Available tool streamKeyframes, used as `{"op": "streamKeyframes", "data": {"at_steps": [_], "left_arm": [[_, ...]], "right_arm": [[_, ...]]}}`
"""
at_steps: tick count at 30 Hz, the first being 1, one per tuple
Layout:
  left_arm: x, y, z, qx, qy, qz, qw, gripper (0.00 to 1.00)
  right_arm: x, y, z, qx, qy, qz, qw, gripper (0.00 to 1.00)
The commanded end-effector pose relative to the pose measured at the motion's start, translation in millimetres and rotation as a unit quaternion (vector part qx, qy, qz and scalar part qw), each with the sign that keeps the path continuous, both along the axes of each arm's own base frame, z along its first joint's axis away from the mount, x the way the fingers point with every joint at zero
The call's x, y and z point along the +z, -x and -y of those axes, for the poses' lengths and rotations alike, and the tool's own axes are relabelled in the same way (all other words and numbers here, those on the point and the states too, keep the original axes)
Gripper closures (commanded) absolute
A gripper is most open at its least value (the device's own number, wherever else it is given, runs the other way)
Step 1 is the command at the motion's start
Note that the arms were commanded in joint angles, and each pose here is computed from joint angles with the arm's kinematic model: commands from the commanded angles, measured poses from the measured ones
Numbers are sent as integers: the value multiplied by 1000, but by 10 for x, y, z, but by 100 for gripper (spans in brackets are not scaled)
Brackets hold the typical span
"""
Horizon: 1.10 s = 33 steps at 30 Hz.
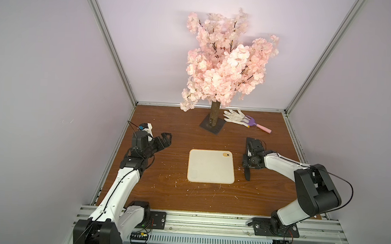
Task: Align the knife with the edge of the cutting board
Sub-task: Pick up the knife at the center of the board.
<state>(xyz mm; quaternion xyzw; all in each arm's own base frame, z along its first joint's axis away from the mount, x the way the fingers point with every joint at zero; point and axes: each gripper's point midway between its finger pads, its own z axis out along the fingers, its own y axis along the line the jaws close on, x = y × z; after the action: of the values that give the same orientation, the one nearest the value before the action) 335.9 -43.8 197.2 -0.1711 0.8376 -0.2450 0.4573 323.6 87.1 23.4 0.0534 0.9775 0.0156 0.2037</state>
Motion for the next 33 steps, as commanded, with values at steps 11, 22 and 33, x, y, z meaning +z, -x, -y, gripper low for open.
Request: {"op": "streamKeyframes", "data": {"at_steps": [11, 22, 33], "left_arm": [[-27, -10, -8, -2, 5, -4, 1000, 0], [-51, -6, 0, -5, 5, -8, 1000, 0], [-44, -8, 4, -6, 5, -8, 1000, 0]], "right_arm": [[40, 96, 109, -39, 19, -6, 999, 48], [42, 75, -42, -34, 11, -8, 999, 44], [-71, 73, -92, -39, 20, -22, 999, 46]]}}
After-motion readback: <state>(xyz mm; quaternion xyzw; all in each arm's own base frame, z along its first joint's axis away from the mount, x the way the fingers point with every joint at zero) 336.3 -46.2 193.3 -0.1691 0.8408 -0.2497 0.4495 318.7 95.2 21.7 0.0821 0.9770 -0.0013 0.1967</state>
